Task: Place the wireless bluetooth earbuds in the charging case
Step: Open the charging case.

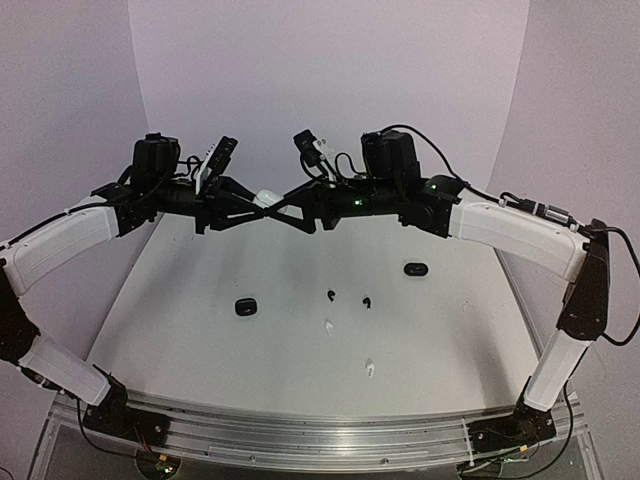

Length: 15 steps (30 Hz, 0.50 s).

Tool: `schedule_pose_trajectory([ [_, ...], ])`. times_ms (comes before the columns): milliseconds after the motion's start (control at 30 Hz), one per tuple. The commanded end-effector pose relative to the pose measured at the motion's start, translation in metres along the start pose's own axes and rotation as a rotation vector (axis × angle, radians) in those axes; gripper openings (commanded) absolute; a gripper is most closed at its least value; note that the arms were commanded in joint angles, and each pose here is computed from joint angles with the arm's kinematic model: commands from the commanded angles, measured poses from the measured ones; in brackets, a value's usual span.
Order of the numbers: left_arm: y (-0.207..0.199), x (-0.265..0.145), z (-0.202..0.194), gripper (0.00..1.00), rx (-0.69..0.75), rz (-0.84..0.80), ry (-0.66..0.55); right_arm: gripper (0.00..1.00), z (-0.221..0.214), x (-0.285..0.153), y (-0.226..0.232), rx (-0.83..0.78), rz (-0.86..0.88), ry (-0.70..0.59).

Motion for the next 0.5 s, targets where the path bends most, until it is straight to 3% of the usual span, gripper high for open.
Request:
schedule_pose_trajectory([
  [0, -0.0222, -0.0045, 0.0085, 0.0, 0.087, -0.102, -0.011, 0.71, 0.0308, -0.0219, -0.0208, -0.001, -0.095, -0.089],
  [467, -0.0226, -0.004, 0.0047, 0.0, 0.108, -0.115, 0.002, 0.7, 0.0311, -0.0192, -0.0252, 0.021, -0.067, -0.087],
])
Point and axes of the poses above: each gripper's point midway between its finger pads, its own x axis out along the fingers, its own y axis along the line the jaws close on, z = x × y, the point moved 6 cm from there along -x, back along the fingers, and after that the axes turned 4 degrees about -x, right-handed, at the moved point
